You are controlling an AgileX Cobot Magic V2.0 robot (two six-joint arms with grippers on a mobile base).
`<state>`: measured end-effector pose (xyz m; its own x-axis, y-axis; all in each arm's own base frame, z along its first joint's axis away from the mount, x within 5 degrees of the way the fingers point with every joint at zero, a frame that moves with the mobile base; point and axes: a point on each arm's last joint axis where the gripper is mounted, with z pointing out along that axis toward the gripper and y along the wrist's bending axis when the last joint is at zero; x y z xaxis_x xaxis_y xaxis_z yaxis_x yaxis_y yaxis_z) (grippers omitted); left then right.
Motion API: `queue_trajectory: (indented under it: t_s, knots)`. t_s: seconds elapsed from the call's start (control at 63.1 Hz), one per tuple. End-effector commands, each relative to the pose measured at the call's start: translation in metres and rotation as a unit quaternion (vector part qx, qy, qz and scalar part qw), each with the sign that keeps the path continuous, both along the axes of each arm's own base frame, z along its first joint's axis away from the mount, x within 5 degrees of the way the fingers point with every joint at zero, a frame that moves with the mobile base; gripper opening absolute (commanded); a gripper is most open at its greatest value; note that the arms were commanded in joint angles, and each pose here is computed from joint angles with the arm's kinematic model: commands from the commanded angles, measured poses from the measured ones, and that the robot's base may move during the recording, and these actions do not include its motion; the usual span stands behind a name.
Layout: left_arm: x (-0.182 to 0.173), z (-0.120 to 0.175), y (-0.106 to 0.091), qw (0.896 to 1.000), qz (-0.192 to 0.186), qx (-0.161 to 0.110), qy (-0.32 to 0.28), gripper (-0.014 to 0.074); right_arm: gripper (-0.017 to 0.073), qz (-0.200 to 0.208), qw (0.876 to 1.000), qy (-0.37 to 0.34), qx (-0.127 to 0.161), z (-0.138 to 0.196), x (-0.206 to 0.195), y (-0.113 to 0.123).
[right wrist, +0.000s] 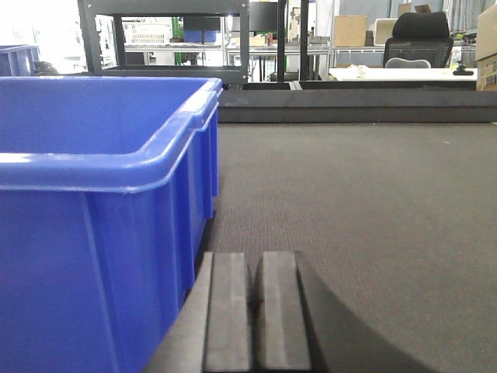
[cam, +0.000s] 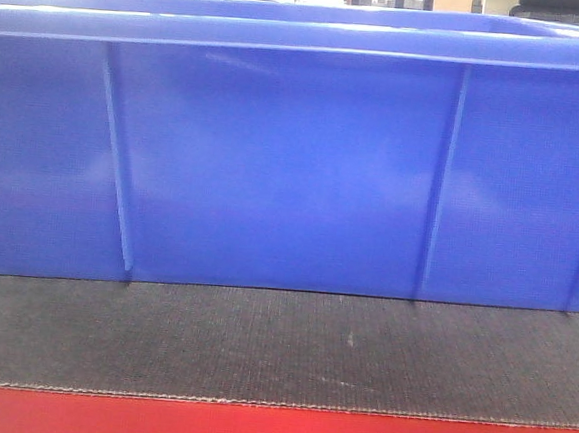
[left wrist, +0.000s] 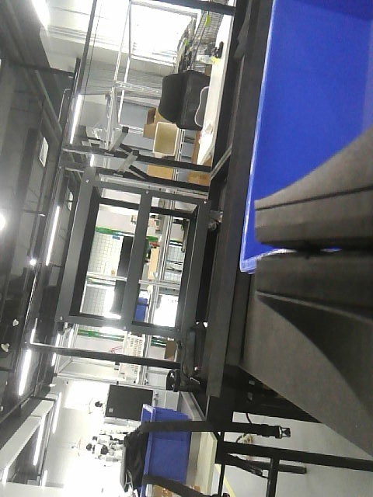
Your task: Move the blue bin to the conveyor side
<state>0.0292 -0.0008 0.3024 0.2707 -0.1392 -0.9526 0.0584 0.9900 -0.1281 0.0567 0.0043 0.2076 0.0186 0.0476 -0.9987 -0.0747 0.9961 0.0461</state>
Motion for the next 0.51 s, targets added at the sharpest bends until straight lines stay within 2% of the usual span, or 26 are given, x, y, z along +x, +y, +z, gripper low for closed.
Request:
queue_trajectory:
  t_s: [0.0,0.492]
  knots:
    - [-0.0008,0.0013,0.0001,1.000,-0.001,-0.004,-0.011,-0.0013,-0.0081,-0.005,1.000,-0.019,0.002,0.0032,-0.0005,-0.0006]
    - [-0.0008,0.0013,0.0001,1.000,-0.001,-0.004,-0.011,-0.0013,-0.0081,-0.005,1.000,-0.023,0.003,0.0039,-0.0005,-0.0007]
